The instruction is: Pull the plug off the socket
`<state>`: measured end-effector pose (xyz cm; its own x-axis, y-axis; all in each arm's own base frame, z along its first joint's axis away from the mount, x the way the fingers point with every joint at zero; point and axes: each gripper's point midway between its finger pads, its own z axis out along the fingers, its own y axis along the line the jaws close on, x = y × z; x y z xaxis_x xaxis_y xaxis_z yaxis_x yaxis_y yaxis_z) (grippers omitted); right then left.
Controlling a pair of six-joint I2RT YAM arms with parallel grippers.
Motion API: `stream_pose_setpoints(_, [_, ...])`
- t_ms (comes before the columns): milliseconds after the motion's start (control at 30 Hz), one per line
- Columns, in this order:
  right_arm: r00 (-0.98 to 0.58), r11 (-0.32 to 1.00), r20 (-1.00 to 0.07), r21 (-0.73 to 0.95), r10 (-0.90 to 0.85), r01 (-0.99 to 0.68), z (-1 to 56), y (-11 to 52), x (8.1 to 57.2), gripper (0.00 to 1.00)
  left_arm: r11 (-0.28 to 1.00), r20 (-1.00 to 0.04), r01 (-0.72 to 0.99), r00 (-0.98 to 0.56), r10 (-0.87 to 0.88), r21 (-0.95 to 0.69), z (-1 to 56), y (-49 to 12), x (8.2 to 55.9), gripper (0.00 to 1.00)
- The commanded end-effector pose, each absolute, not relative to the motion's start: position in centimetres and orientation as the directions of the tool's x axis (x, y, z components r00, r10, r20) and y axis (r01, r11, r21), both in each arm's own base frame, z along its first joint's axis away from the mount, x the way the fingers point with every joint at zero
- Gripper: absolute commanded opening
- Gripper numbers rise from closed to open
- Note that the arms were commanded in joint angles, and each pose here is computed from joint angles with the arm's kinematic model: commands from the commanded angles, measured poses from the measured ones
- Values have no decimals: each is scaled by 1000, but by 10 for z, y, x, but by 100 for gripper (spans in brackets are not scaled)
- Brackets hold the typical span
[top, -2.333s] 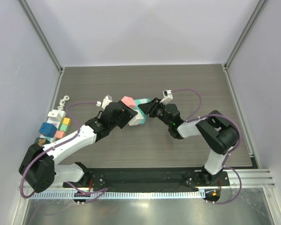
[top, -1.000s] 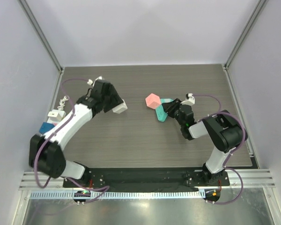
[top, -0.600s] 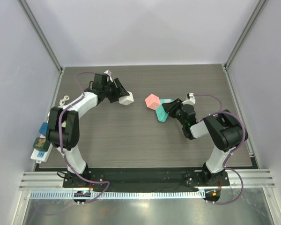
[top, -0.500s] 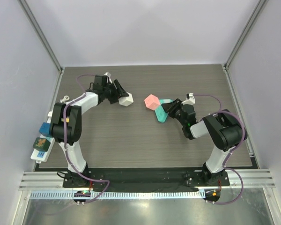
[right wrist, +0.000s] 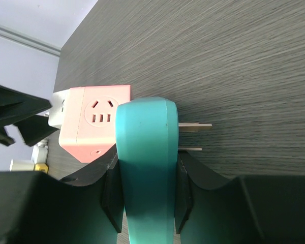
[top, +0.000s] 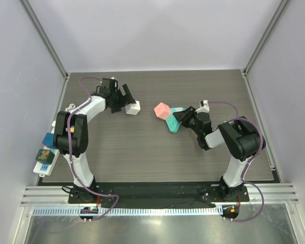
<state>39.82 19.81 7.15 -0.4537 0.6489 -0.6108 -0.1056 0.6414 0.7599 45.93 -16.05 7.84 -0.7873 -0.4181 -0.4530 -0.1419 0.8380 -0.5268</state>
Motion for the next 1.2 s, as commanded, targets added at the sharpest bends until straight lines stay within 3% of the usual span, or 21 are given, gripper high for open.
stream_pose_setpoints(0, [-389, 586, -618, 782, 683, -213, 112, 207, 414, 1, 899, -598, -123, -708, -376, -420, 141, -136, 454, 100])
stream_pose_setpoints(133, [-395, 589, -619, 780, 678, -211, 111, 207, 414, 1, 893, -638, -27, -689, -343, -450, 170, -167, 431, 100])
stream_pose_setpoints(433, [-409, 586, -616, 782, 673, -213, 109, 209, 413, 1, 790, -532, 80, -780, -330, -608, 152, -282, 389, 100])
stream_pose_setpoints(700, [-413, 586, -618, 780, 669, -219, 109, 211, 412, 1, 741, -477, -35, -745, -466, -670, 132, -307, 404, 100])
stream_pose_setpoints(1167, [-421, 578, -616, 783, 666, -231, 110, 214, 411, 1, 687, -397, -97, -754, -523, -720, 106, -335, 421, 100])
